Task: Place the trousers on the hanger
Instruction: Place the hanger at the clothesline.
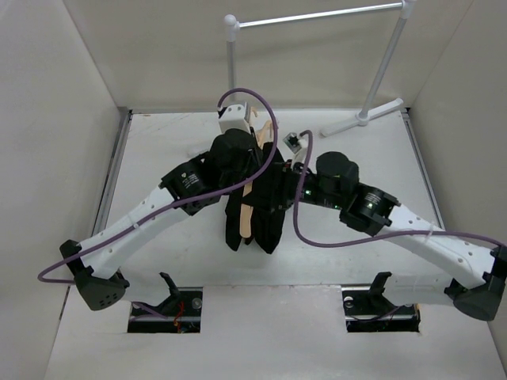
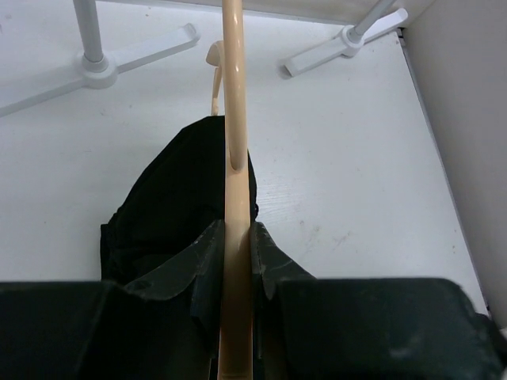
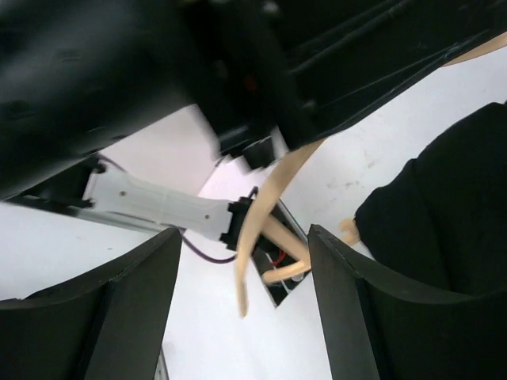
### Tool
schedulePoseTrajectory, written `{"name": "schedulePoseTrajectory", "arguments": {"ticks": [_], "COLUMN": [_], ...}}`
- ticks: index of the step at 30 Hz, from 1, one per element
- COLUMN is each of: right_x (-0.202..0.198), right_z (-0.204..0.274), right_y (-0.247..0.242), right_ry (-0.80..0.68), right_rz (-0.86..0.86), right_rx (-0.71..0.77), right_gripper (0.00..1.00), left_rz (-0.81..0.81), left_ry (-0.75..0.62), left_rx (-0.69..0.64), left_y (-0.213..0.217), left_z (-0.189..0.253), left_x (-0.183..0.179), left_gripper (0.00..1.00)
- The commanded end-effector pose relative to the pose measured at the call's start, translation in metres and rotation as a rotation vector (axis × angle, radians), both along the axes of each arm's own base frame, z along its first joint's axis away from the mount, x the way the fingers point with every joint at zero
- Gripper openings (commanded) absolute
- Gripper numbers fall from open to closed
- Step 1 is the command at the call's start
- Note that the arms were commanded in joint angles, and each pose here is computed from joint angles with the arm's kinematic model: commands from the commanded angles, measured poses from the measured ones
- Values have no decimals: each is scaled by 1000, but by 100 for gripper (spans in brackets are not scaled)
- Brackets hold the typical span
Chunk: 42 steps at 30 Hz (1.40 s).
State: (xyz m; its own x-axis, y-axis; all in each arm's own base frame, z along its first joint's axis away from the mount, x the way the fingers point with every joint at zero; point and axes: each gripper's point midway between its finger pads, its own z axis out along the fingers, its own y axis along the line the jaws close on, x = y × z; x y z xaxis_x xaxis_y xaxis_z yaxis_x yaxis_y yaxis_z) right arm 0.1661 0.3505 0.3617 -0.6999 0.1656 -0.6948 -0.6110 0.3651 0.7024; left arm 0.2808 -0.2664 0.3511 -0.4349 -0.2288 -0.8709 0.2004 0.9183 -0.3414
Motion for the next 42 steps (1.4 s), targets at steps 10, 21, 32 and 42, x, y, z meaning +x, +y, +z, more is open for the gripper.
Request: {"name": "schedulePoseTrajectory", "arguments": {"ticks": [10, 21, 32, 42], "right_x": [9, 9, 49, 60], "right_z": [-2, 33, 108, 88], "right_y": [34, -1, -49, -54], "right_ry": [-40, -95, -260, -212], "right_rz": [-49, -104, -212, -208], "right_rx": [57, 179, 301, 306], "right_gripper": [16, 7, 3, 3], "left_rz": [13, 129, 233, 92], "left_ry": [-103, -101, -123, 111], "left_rx": [-168, -361, -423, -606], "left_y": [4, 66, 124, 66], "left_z": [50, 57, 61, 14], "left_x": [-2, -5, -18, -16], "left_gripper": [6, 47, 49, 53]}}
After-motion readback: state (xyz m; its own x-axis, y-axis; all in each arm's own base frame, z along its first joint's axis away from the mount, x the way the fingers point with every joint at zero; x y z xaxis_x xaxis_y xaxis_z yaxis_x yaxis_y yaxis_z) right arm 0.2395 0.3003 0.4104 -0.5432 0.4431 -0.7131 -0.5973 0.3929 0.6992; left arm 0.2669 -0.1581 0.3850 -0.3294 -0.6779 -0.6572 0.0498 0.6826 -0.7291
